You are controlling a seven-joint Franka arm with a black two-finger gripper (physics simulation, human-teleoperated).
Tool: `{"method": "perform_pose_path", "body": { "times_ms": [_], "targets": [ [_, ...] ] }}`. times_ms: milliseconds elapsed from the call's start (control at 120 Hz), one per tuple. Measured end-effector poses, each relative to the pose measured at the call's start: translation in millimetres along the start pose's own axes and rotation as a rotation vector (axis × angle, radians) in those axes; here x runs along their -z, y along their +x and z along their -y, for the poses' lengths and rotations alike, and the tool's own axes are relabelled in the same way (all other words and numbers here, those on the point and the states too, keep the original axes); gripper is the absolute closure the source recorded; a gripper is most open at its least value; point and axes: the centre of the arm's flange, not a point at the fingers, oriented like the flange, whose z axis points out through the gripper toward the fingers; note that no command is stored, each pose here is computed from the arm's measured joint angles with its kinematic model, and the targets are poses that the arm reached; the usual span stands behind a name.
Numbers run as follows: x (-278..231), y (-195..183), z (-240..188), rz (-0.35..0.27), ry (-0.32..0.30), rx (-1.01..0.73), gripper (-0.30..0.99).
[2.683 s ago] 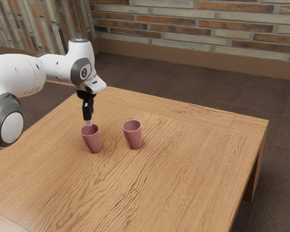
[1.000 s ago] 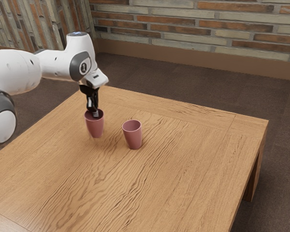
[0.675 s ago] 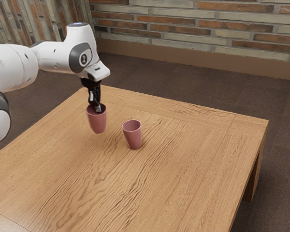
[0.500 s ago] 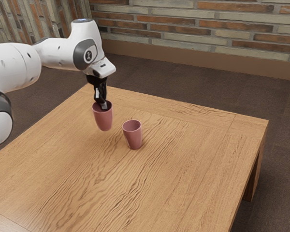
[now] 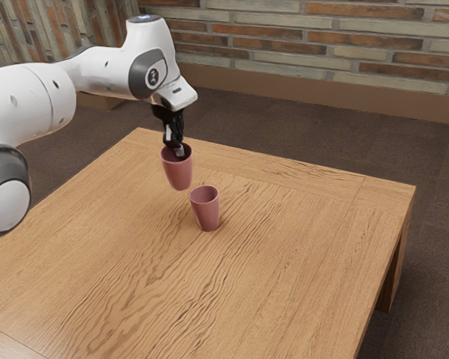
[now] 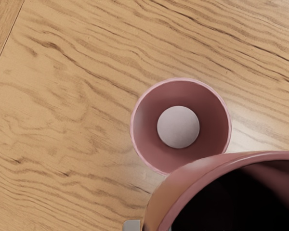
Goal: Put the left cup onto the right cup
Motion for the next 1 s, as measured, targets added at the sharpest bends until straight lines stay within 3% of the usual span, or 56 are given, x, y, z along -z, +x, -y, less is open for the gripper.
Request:
{"method": "perform_pose_path", "body": {
  "times_ms": [1000],
  "targets": [
    [-27.3,38.0,5.4,-0.012,0.001,-0.032,0.79]
  ]
}}
